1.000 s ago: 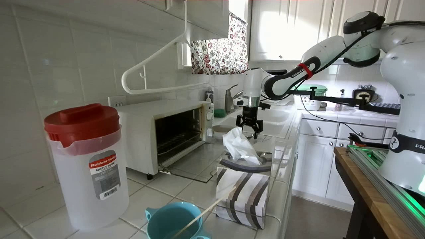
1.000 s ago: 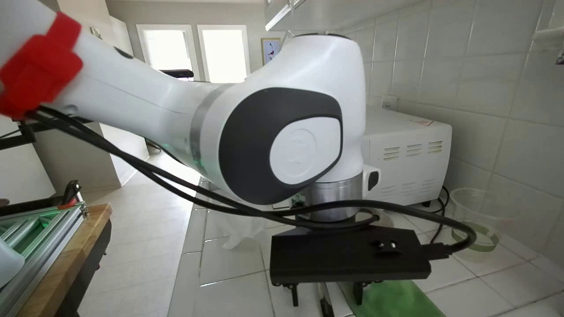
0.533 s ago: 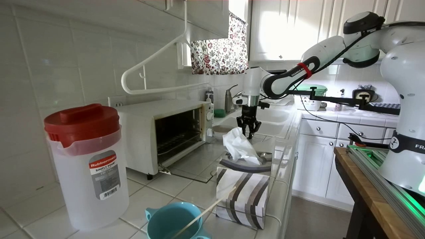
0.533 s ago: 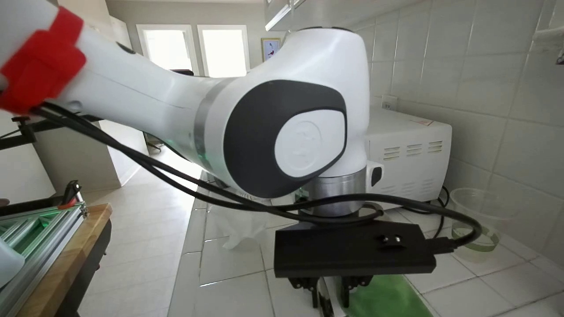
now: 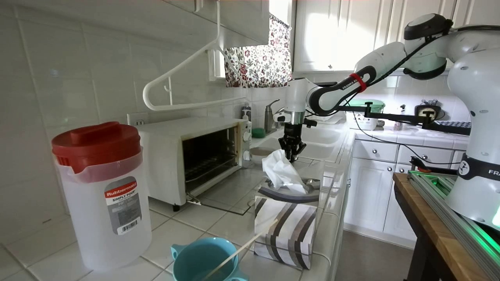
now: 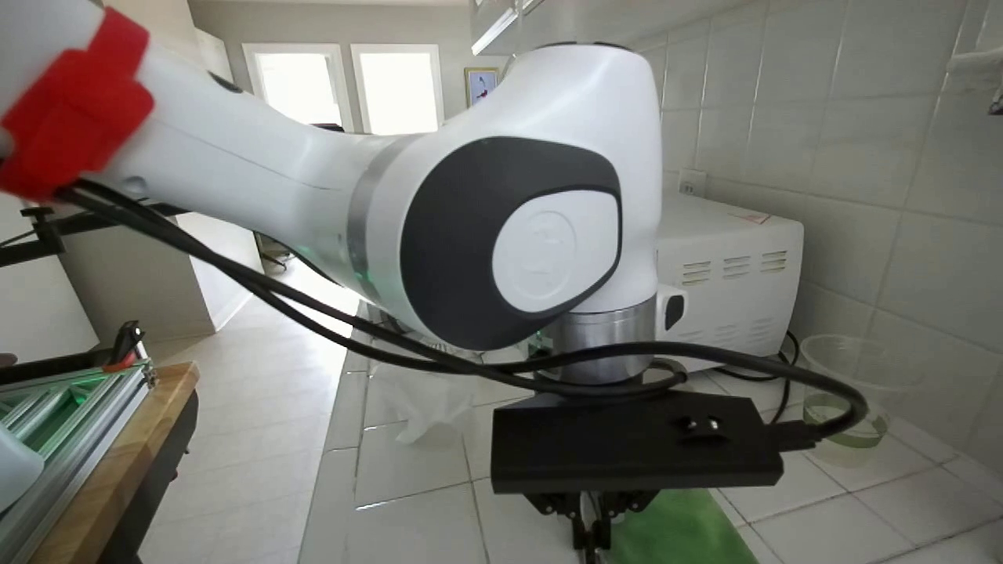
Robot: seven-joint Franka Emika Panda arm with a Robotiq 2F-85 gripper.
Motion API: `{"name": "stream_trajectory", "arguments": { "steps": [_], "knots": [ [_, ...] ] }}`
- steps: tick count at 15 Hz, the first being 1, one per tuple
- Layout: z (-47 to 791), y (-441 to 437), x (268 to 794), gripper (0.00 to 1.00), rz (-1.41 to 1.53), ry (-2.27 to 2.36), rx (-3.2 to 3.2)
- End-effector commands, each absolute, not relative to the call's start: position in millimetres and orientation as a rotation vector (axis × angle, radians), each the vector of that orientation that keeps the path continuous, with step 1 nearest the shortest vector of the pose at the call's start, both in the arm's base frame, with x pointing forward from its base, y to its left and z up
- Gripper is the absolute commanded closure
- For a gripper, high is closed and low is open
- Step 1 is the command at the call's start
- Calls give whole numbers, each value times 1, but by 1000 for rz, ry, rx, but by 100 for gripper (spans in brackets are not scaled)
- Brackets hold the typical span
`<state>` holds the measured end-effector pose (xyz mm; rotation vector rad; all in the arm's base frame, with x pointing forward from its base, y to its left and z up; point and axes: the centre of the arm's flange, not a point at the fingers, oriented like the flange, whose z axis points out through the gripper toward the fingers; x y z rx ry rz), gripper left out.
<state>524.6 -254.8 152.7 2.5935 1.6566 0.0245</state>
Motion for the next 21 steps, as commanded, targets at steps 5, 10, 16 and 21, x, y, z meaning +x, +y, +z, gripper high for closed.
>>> {"name": "stream_trajectory", "arguments": {
  "steps": [5,10,16,21],
  "knots": [
    [167,-244,527,95,-7,1711,2559],
    [182,-238,523,95,-92,1779,2514],
    [210,-236,511,95,-219,1903,2417],
    [256,-232,499,95,-313,1950,2325]
  ]
}}
